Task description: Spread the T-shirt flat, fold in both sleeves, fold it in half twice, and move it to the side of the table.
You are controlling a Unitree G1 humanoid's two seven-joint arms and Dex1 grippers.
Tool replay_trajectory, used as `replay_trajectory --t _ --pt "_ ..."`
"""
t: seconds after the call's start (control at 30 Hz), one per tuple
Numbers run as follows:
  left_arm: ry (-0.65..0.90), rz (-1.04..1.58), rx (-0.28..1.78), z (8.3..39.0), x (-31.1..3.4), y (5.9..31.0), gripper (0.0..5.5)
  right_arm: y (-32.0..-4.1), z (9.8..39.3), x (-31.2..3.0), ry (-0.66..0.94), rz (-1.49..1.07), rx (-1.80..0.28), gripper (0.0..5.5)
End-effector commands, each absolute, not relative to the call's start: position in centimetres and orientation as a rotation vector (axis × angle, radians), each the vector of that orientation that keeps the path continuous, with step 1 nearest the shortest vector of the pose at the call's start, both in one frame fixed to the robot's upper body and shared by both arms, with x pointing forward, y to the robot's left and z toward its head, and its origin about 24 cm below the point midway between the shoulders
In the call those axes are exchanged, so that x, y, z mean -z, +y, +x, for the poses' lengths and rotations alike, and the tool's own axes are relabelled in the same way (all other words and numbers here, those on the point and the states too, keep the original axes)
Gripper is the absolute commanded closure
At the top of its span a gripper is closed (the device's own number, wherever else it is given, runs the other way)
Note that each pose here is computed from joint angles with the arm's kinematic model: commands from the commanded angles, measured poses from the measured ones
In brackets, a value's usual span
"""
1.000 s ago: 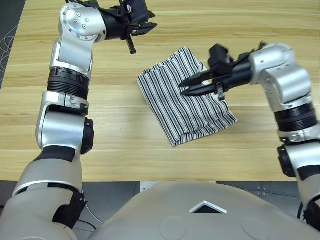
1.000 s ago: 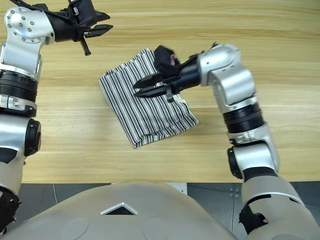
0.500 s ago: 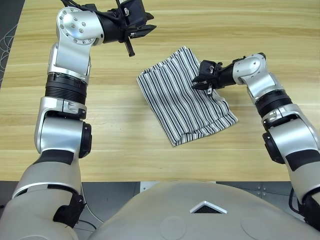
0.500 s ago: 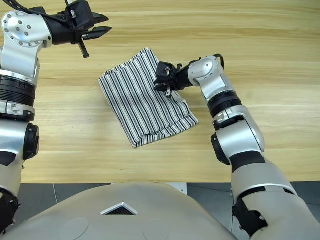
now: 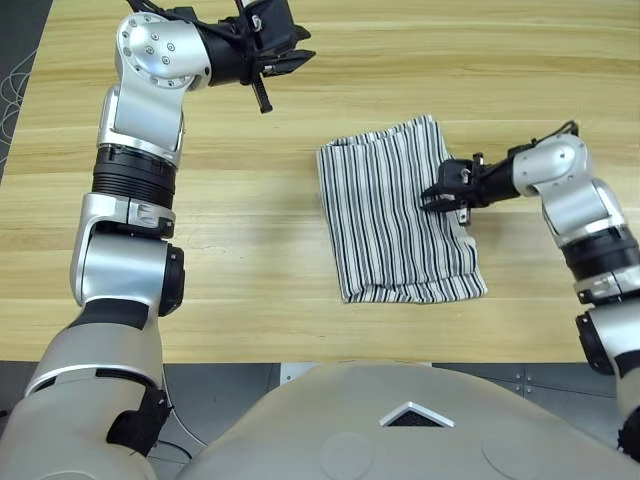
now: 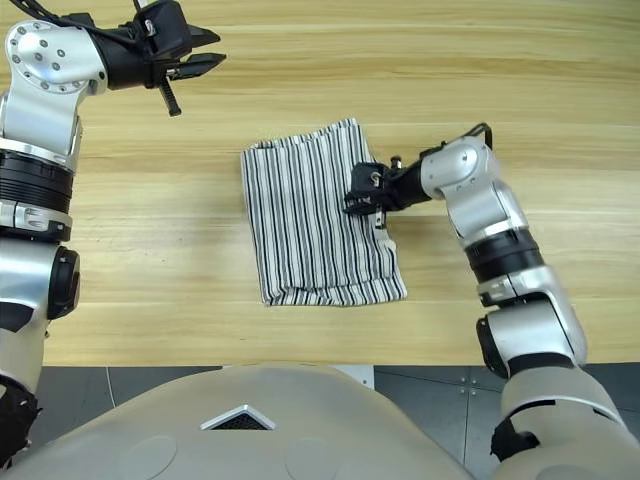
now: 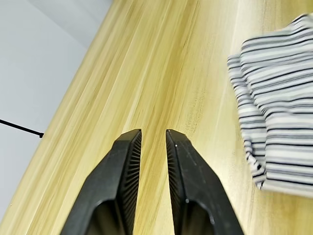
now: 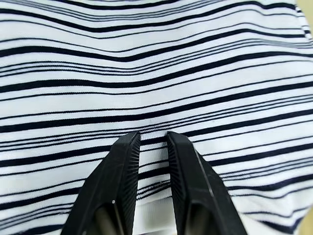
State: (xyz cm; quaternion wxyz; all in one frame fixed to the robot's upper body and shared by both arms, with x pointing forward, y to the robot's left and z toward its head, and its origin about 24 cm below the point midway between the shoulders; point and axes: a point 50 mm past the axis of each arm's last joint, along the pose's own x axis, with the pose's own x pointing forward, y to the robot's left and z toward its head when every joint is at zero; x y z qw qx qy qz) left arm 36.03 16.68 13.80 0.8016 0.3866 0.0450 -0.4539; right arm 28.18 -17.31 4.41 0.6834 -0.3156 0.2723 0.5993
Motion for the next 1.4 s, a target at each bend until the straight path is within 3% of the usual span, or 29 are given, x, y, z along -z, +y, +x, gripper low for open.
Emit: replay_trajectory --t 0.03,0.17,0.27,0.33,0.43,0.57,0.7,1.0,1.4 --pt "0.108 0.831 0.966 35.9 -13.6 17.1 4.58 -16.8 29.1 -6.2 0.527 -0.602 -1.239 4.49" --pt "0.058 0.818 0.923 36.2 -14.2 17.0 4.58 -17.0 32.5 -12.4 0.272 -0.482 -1.05 4.49" --pt "-0.009 0.805 0.892 35.8 -14.1 17.4 4.58 -19.1 32.7 -15.1 0.167 -0.432 -1.041 4.49" --pt "0.011 0.963 0.951 33.9 -12.1 18.5 4.23 -22.2 31.2 -14.0 0.161 -0.639 -1.033 4.23" --pt "-0.023 1.288 1.239 27.4 -8.6 19.9 3.84 -26.9 26.9 -10.5 0.276 -1.079 -1.146 3.8" --pt "-0.061 1.472 1.429 23.0 -7.4 21.2 3.23 -29.0 24.2 -10.4 0.262 -1.212 -1.258 3.09" --pt "-0.177 1.562 1.411 23.0 -7.6 21.0 2.77 -27.8 23.1 -9.4 0.223 -1.296 -1.385 2.67" --pt "-0.423 1.476 1.486 23.9 -5.9 17.6 2.77 -25.8 21.6 -6.7 0.171 -1.398 -1.593 2.67" --pt "-0.331 1.153 1.711 19.1 -3.1 16.4 2.77 -24.1 20.5 -5.9 0.115 -1.377 -1.685 2.67"
